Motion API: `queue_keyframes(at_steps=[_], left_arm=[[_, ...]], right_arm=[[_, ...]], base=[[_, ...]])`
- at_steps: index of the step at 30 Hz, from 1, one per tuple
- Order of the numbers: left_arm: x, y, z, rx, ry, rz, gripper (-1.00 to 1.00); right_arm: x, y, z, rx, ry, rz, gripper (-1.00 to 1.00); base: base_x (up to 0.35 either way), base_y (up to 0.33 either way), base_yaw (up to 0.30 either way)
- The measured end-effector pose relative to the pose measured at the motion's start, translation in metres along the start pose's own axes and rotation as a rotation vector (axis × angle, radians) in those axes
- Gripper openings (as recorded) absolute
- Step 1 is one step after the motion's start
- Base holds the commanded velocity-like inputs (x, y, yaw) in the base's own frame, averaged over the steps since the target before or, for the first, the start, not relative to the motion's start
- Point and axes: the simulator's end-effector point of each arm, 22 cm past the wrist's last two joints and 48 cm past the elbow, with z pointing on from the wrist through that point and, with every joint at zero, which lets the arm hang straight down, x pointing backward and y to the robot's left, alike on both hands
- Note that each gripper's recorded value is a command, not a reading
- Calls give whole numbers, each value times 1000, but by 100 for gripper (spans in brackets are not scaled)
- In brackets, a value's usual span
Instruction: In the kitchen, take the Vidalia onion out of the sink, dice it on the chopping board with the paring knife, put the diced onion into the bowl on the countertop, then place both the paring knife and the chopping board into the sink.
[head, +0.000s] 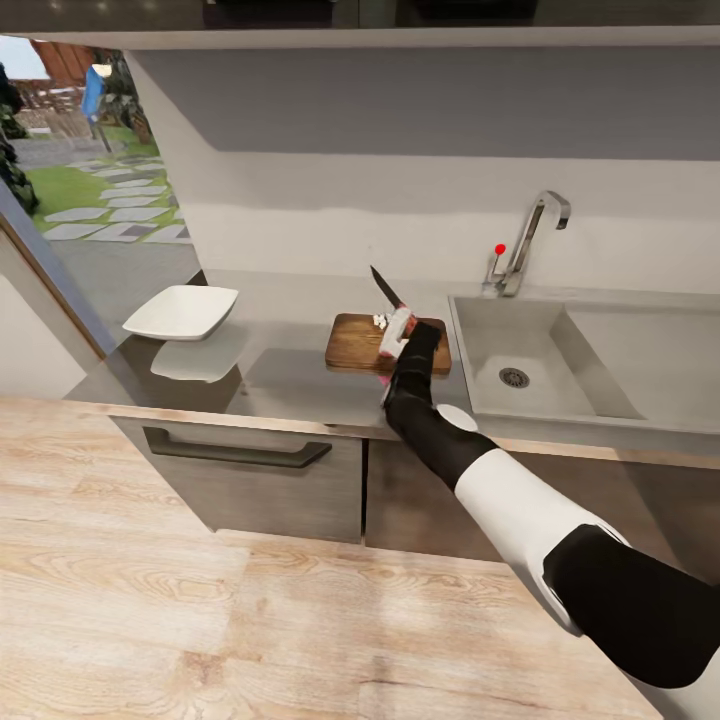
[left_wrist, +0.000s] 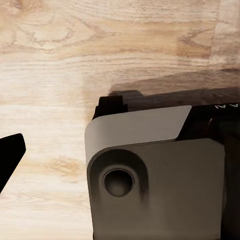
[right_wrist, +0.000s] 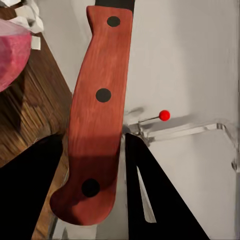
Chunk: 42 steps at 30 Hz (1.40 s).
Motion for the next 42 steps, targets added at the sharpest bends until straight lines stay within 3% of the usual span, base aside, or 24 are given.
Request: queue_keyframes(at_steps=[10, 18, 42], left_arm=[[0, -1, 0, 1, 0, 0, 100], [0, -1, 0, 1, 0, 0, 100], [0, -6, 0, 6, 1, 0, 100]], right_arm=[[-3, -3, -3, 6, 8, -1, -100], [-8, -9, -4, 34, -2, -31, -100], [-3, -6, -5, 26, 23, -41, -100]], base=[[-9, 2, 0], [-111, 102, 0], [-67, 1, 0]])
